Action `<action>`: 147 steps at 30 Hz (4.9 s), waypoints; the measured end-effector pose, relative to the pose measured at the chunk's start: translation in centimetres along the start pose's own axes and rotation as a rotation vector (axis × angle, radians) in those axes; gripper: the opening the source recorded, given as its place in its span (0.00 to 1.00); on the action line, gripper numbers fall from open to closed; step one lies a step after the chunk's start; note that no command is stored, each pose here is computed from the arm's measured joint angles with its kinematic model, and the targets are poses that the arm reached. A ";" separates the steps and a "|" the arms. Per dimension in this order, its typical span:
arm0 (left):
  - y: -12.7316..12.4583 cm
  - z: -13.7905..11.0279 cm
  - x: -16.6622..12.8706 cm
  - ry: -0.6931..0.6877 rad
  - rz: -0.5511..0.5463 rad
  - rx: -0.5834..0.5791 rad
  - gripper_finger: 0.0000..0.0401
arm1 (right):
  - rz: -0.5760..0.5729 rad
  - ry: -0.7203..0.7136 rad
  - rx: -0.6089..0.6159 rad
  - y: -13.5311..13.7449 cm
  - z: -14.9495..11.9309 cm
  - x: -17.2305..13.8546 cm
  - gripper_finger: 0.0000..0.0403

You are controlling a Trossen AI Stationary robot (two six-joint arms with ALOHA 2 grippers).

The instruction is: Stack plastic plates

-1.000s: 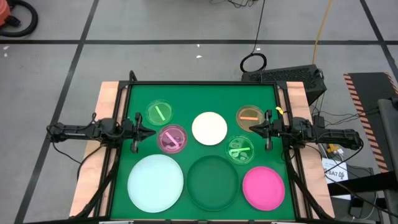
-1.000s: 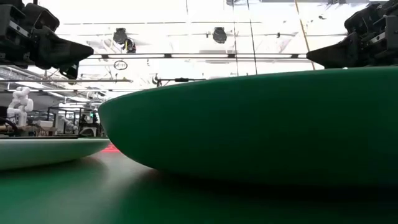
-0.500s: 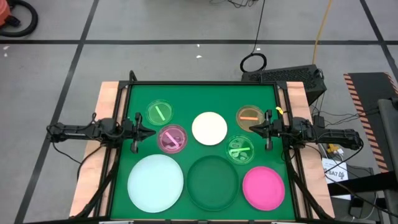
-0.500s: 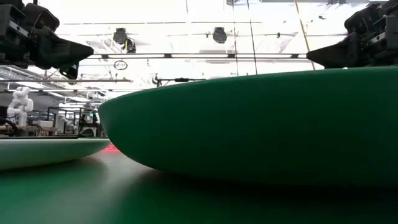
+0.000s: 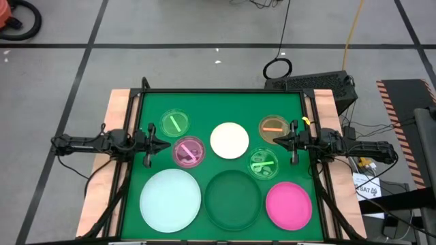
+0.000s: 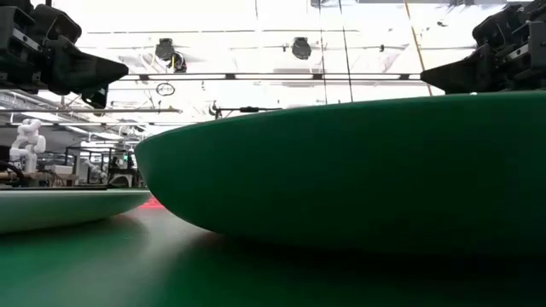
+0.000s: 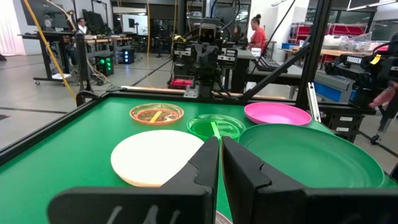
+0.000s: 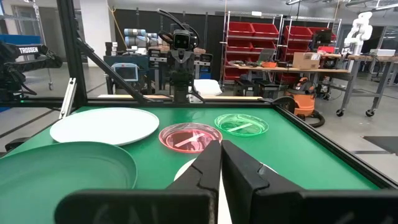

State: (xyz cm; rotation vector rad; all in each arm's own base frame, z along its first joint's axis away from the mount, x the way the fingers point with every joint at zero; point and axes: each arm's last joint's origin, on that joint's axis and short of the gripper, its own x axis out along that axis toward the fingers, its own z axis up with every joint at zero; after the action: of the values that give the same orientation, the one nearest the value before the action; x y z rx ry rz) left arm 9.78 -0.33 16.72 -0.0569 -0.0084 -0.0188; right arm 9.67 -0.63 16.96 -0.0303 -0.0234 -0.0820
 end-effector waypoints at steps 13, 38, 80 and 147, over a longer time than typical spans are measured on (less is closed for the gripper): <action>0.0 0.0 0.0 0.000 0.000 0.000 0.06 | -0.001 -0.002 -0.106 0.0 0.0 0.0 0.02; 0.0 0.0 0.0 0.000 0.000 0.000 0.06 | -0.132 -0.002 0.001 -0.7 10.8 -0.5 0.02; 0.0 0.1 0.0 -0.010 0.005 0.051 0.06 | -0.106 0.161 0.034 -0.8 24.1 9.1 0.02; -8.6 17.7 15.9 0.720 0.240 -0.544 0.06 | 0.086 1.036 0.376 7.3 6.1 17.5 0.23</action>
State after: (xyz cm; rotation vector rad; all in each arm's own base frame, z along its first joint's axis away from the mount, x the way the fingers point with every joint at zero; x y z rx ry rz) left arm 25.32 -8.23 34.99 -0.5919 0.7255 0.2001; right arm 27.60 5.39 23.28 0.3881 0.9962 0.0012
